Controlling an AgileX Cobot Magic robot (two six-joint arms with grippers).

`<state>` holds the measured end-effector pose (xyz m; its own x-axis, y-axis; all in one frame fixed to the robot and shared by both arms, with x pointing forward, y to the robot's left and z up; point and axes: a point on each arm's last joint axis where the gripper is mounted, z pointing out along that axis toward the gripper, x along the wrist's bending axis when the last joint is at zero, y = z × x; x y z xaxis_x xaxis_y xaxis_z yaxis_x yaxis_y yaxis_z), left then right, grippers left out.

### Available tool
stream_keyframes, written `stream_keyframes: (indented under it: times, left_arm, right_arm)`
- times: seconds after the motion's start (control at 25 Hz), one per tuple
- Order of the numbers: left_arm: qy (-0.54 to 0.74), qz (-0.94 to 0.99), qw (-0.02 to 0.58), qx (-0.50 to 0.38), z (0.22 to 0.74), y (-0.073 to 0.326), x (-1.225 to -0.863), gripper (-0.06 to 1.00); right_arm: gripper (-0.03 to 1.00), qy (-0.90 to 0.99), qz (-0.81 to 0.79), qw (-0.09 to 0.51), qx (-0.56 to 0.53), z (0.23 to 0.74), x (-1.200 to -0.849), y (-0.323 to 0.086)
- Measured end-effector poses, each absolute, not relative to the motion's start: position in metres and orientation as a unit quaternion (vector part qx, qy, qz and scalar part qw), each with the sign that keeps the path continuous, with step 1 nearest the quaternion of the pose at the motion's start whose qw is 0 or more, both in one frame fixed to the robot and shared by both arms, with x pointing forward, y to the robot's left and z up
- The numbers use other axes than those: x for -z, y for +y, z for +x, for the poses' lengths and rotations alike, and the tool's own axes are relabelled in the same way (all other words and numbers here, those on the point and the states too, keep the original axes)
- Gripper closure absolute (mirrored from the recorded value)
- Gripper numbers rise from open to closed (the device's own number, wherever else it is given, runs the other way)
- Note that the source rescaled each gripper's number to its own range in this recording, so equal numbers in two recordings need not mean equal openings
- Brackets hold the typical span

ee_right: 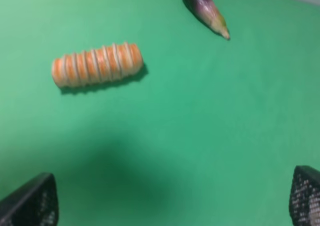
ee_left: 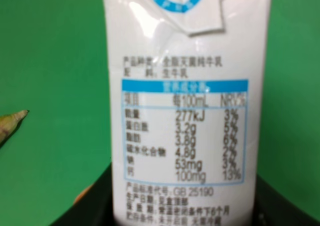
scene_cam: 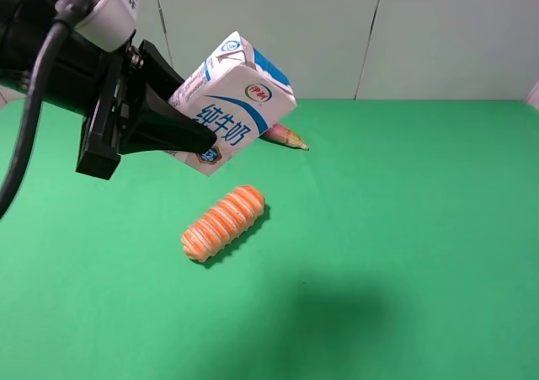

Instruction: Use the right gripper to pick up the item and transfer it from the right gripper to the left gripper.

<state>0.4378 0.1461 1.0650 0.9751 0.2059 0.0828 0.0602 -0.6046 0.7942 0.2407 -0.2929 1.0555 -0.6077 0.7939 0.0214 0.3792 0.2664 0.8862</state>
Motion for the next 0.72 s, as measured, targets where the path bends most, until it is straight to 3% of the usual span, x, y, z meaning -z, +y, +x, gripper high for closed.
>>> stream_keyframes:
  times: [0.72]
  left_arm:
    - [0.075,0.892,0.438,-0.083,0.4378,0.1461,-1.0650,0.94]
  right_arm:
    - [-0.03,0.748,0.409,0.238,-0.465,0.2398,-1.0548,-0.2949]
